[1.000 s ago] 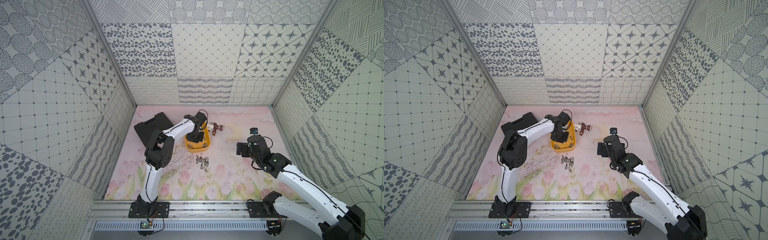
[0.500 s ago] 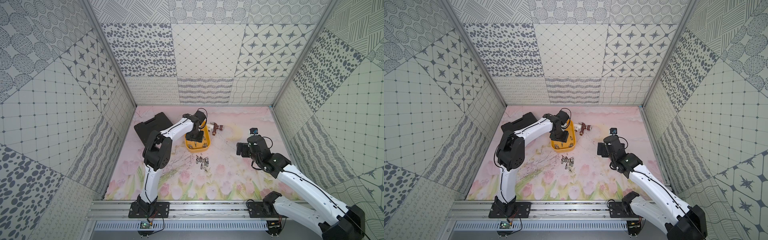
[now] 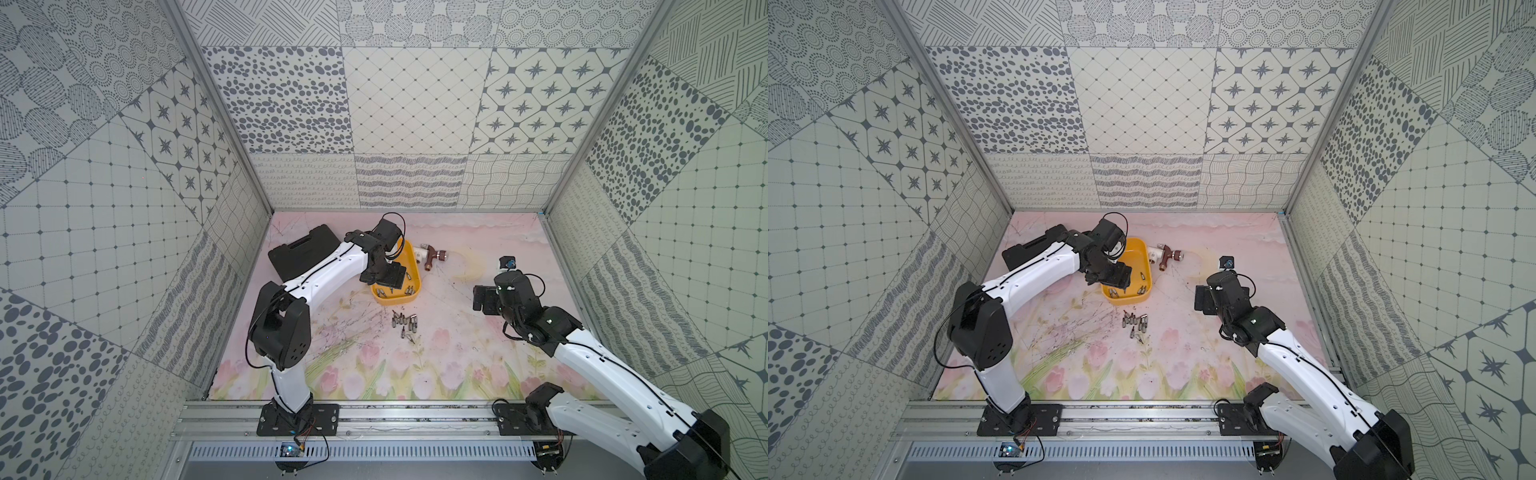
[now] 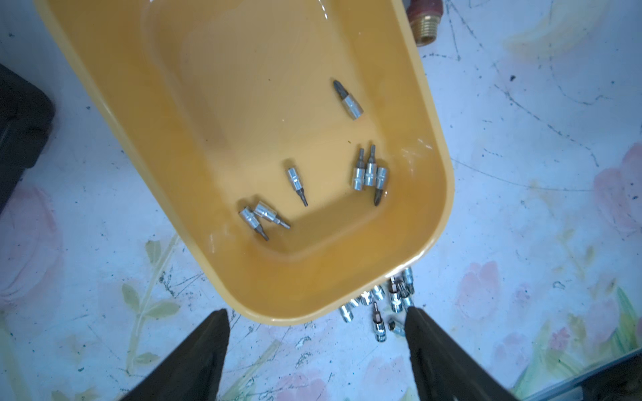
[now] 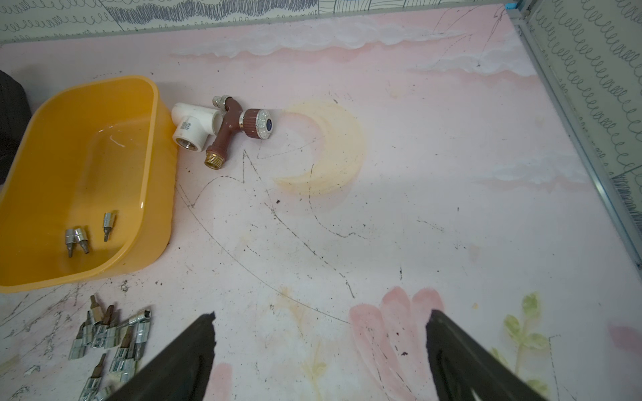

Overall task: Put the bit on the desktop into the storage box
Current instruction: Place the screwdriver bit in the storage box, then pick up the screwdriver bit from the center of the board.

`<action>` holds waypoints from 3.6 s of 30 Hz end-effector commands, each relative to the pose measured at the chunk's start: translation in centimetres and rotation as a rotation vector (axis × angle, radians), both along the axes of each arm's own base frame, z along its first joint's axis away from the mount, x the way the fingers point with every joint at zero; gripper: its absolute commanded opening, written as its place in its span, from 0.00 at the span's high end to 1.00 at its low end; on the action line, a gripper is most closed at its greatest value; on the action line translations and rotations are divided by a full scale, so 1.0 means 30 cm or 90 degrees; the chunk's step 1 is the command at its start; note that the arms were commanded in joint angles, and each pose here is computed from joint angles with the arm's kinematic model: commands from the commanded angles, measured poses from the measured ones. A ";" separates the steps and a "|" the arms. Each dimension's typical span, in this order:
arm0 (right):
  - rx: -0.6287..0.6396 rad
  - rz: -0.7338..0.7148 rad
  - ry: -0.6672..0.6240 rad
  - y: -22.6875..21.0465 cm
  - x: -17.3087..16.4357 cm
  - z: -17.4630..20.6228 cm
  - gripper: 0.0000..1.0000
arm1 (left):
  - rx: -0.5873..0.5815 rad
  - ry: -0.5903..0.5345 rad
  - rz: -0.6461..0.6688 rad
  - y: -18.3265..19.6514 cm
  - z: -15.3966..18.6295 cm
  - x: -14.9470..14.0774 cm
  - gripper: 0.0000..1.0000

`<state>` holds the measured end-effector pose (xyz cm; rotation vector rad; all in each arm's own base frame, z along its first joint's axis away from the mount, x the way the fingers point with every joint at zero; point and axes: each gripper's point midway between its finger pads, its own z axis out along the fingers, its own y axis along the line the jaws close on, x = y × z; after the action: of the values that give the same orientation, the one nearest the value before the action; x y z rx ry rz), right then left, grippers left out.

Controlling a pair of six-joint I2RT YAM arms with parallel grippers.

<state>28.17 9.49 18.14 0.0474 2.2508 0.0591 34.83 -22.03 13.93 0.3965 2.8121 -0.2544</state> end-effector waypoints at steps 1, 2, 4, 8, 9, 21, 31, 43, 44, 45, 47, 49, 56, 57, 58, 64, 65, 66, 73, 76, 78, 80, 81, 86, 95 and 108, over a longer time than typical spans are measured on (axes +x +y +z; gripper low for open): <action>0.016 -0.009 -0.009 -0.004 0.000 0.007 0.03 | 0.023 -0.017 -0.051 0.001 0.049 -0.110 0.17; 0.016 -0.007 -0.009 -0.003 0.000 0.008 0.03 | 0.036 -0.020 -0.061 0.001 0.051 -0.135 0.17; 0.016 -0.008 -0.009 -0.003 0.001 0.007 0.03 | 0.061 -0.024 -0.078 0.006 0.049 -0.176 0.18; 0.012 -0.008 -0.008 -0.004 0.004 0.008 0.03 | 0.080 -0.019 -0.098 0.010 0.045 -0.253 0.20; 0.012 -0.009 -0.007 -0.004 0.004 0.005 0.03 | 0.077 -0.018 -0.101 0.009 0.044 -0.271 0.20; 0.018 -0.006 -0.001 0.006 0.007 0.000 0.03 | 0.015 0.039 -0.101 -0.075 -0.096 -0.410 0.39; 0.024 -0.009 -0.001 0.005 0.003 -0.001 0.03 | 0.013 0.095 -0.083 -0.144 -0.231 -0.417 0.50; 0.027 -0.013 -0.004 0.001 0.000 0.001 0.03 | 0.039 0.121 -0.063 -0.169 -0.332 -0.389 0.56; 0.027 -0.012 -0.004 0.002 0.001 0.002 0.03 | 0.041 0.120 -0.063 -0.171 -0.336 -0.385 0.57; 0.027 -0.012 -0.003 0.003 0.001 0.000 0.03 | 0.041 0.120 -0.063 -0.175 -0.339 -0.382 0.57; 0.025 -0.012 -0.001 0.002 0.002 -0.002 0.03 | 0.038 0.123 -0.067 -0.184 -0.347 -0.380 0.58; 0.026 -0.011 -0.001 0.004 0.004 0.000 0.03 | 0.037 0.125 -0.067 -0.188 -0.355 -0.380 0.59; 0.025 -0.013 -0.001 0.003 0.003 -0.003 0.03 | 0.046 0.127 -0.066 -0.185 -0.376 -0.377 0.65; 0.025 -0.013 0.000 0.002 0.002 -0.004 0.03 | 0.046 0.127 -0.066 -0.186 -0.376 -0.376 0.66; 0.025 -0.013 0.000 0.002 0.002 -0.006 0.03 | 0.047 0.127 -0.066 -0.185 -0.377 -0.376 0.67; 0.025 -0.014 0.003 0.001 0.000 -0.012 0.03 | 0.061 0.131 -0.063 -0.170 -0.390 -0.382 0.73; 0.024 -0.015 0.003 0.000 0.001 -0.012 0.03 | 0.062 0.133 -0.063 -0.168 -0.393 -0.383 0.74; 0.024 -0.015 0.003 0.000 0.001 -0.012 0.03 | 0.065 0.135 -0.062 -0.164 -0.395 -0.385 0.75; 0.021 -0.016 0.004 -0.002 0.000 -0.017 0.03 | 0.079 0.133 -0.055 -0.138 -0.393 -0.395 0.78; 0.022 -0.017 0.005 -0.001 0.001 -0.019 0.03 | 0.083 0.132 -0.053 -0.127 -0.392 -0.400 0.78; 0.022 -0.016 0.006 0.001 0.002 -0.019 0.03 | 0.086 0.134 -0.051 -0.121 -0.393 -0.404 0.78; 0.023 -0.015 0.007 0.001 0.003 -0.019 0.03 | 0.091 0.135 -0.049 -0.115 -0.396 -0.406 0.78; 0.023 -0.016 0.008 0.002 0.003 -0.021 0.03 | 0.090 0.134 -0.048 -0.116 -0.396 -0.405 0.78; 0.025 -0.014 0.007 0.006 0.007 -0.017 0.03 | 0.094 0.132 -0.046 -0.111 -0.399 -0.404 0.78; 0.026 -0.013 0.006 0.008 0.008 -0.015 0.03 | 0.093 0.127 -0.050 -0.131 -0.415 -0.383 0.73; 0.024 -0.013 0.009 0.010 0.011 -0.017 0.03 | 0.093 0.129 -0.058 -0.144 -0.423 -0.374 0.81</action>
<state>28.15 9.75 17.67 0.0657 2.2682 0.0802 23.39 -25.89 1.60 0.5462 3.0405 -0.1091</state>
